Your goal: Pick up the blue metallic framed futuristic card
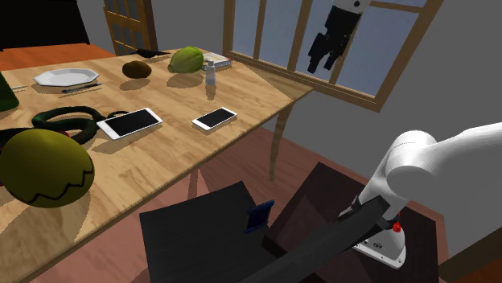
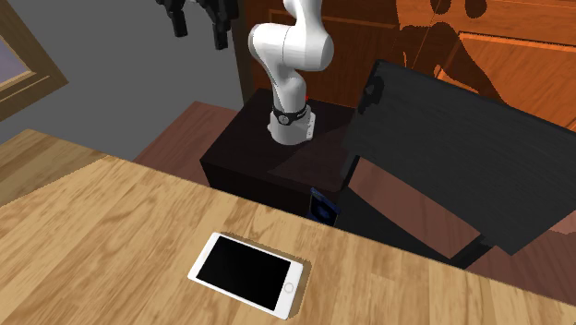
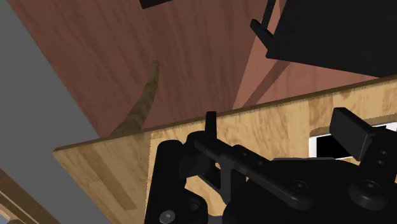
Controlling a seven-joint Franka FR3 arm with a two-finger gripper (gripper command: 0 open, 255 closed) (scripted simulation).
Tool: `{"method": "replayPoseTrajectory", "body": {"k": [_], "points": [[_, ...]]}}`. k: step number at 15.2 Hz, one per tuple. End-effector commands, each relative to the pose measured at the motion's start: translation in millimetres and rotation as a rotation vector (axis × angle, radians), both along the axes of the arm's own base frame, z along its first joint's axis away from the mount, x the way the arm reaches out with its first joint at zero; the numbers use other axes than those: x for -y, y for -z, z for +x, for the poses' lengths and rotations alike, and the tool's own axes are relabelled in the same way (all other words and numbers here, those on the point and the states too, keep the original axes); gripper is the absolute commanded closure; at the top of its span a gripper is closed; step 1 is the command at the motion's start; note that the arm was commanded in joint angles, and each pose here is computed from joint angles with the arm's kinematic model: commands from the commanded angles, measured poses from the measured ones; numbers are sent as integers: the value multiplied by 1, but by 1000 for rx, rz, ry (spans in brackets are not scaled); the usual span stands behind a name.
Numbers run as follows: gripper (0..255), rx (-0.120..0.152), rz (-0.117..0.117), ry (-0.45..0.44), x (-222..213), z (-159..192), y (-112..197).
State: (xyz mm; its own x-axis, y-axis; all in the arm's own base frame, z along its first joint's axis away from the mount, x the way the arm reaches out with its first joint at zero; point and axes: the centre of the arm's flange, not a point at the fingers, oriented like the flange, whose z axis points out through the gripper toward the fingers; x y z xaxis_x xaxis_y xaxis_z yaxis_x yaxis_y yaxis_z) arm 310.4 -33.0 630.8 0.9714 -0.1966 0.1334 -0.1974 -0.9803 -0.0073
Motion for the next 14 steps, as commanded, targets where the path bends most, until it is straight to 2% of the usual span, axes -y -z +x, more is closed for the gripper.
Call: {"method": "replayPoseTrajectory", "body": {"k": [1, 14], "points": [[0, 0, 0, 0, 0, 0, 0], [0, 29, -123, -466, -119, 21, 129]]}}
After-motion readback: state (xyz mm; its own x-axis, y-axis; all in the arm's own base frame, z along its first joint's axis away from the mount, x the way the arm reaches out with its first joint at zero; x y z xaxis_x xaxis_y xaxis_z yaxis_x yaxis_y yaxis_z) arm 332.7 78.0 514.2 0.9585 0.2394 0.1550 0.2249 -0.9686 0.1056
